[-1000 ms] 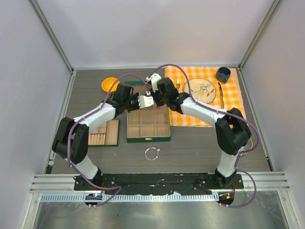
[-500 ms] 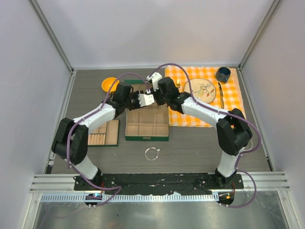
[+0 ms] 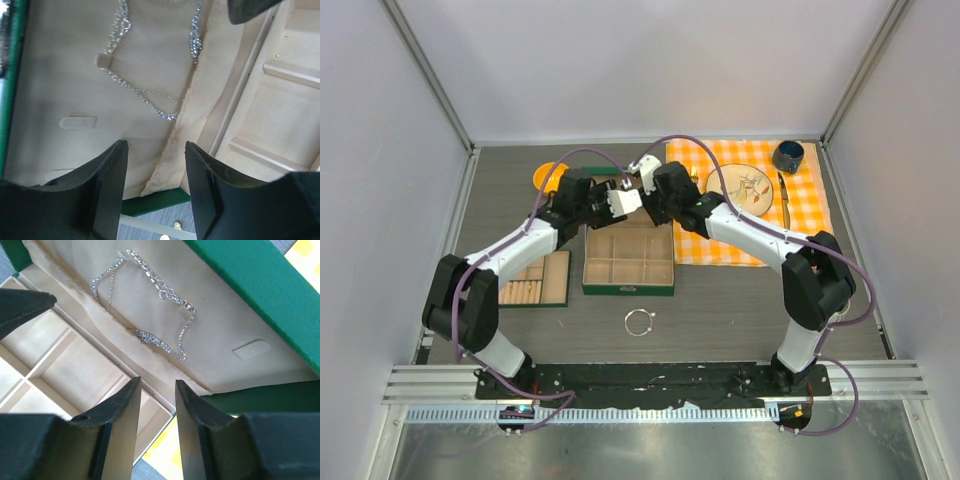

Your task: Organize the mixed jewelry

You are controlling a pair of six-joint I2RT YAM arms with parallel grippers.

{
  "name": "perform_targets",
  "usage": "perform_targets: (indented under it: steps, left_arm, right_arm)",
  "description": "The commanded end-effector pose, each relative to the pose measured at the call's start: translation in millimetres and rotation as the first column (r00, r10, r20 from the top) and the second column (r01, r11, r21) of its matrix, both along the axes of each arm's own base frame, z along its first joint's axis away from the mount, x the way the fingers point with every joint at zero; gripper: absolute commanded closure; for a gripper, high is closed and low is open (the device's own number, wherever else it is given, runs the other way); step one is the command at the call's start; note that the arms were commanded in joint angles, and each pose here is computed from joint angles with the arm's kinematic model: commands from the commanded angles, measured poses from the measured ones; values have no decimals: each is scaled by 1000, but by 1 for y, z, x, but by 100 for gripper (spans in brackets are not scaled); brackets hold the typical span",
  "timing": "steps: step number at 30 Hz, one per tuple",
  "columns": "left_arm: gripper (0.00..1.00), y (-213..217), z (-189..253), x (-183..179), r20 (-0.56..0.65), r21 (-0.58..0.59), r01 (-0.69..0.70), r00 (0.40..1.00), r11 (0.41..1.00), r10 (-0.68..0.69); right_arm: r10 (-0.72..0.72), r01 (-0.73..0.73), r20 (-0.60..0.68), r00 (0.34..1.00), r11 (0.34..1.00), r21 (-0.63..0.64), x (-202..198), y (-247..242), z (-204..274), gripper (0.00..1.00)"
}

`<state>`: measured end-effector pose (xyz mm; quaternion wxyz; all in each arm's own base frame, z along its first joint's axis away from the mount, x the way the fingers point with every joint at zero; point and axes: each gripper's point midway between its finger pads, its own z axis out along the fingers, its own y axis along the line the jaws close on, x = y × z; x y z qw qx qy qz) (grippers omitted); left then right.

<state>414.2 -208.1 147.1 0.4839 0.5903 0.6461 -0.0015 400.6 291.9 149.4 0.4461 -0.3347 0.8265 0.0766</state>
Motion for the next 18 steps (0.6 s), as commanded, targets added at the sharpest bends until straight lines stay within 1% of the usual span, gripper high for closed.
perform_targets:
  steps: [1,2,9,14,18]
  left_arm:
    - [43,1,48,11,104,-90,-44,993,995,54]
    - [39,1,51,10,105,-96,-46,993,994,56]
    - [36,4,61,1,72,-138,-80,993,987,91]
    - [33,5,75,-1,17,-234,-141,989,962,149]
    - [31,2,85,-3,-14,-299,-171,984,939,175]
  right_arm:
    - [50,-53,61,997,997,53,-9,7,45,59]
    - [47,-51,65,997,997,55,-9,5,48,59]
    - [43,-49,90,995,997,65,-17,-2,67,58]
    - [22,-30,137,990,998,58,-18,-11,86,57]
    - [16,-24,150,989,998,49,-17,-15,92,57]
